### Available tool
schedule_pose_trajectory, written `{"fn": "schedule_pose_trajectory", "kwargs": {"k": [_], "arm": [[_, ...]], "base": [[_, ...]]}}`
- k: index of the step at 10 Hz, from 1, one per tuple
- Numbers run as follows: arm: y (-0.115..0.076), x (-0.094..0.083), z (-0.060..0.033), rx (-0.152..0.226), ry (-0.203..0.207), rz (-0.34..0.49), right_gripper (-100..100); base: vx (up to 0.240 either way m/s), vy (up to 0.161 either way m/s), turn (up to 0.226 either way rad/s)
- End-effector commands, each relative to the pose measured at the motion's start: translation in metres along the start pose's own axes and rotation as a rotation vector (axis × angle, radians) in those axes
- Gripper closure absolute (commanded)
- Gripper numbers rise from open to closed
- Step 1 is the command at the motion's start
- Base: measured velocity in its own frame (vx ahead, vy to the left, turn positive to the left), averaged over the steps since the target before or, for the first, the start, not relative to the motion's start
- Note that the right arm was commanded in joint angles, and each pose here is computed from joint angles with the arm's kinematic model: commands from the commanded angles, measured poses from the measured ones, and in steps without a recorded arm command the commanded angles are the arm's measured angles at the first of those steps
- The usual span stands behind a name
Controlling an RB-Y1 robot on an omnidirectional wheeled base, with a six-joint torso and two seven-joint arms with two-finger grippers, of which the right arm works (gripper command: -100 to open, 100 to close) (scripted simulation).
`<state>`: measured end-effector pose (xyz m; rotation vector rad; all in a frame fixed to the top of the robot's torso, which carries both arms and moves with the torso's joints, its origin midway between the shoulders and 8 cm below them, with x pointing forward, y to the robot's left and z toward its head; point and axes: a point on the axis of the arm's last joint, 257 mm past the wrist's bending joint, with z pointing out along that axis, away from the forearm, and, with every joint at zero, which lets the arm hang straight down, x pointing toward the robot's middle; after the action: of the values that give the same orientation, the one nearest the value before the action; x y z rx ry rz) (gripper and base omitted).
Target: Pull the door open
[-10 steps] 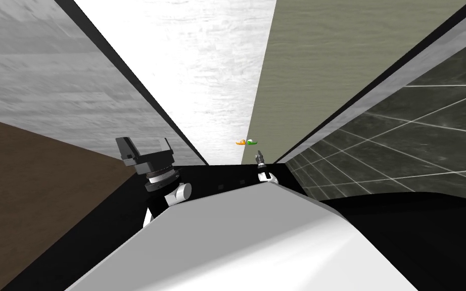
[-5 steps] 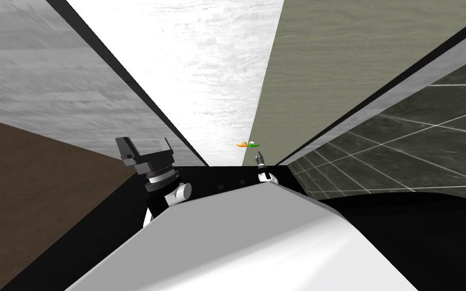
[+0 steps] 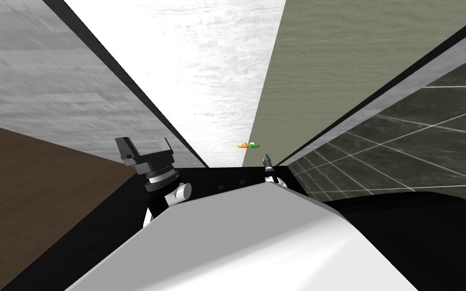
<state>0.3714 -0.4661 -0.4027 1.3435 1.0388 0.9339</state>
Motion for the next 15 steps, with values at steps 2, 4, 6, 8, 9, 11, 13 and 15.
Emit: {"fn": "schedule_pose_trajectory", "kwargs": {"k": [2,4,6,8,9,11,13,15], "arm": [[-0.004,-0.028,-0.0037,0.012,-0.039,-0.012,-100],[-0.001,-0.036,-0.0043,0.007,-0.050,-0.013,-100],[-0.002,-0.035,-0.0032,0.006,-0.049,-0.007,-100],[0.003,-0.016,0.0047,-0.011,-0.022,0.010,-100],[0.006,-0.002,0.0096,-0.021,-0.003,0.021,-100],[0.010,0.008,0.0131,-0.029,0.011,0.027,-100],[0.010,0.008,0.0131,-0.029,0.011,0.027,100],[0.010,0.008,0.0131,-0.029,0.011,0.027,100]], "base": [[0.048,-0.008,0.015],[0.118,-0.046,0.029],[0.078,-0.043,0.045],[0.158,-0.110,0.117],[0.188,-0.077,0.135],[0.145,0.012,0.154],[-0.021,-0.005,-0.030],[-0.024,0.001,0.008]]}}
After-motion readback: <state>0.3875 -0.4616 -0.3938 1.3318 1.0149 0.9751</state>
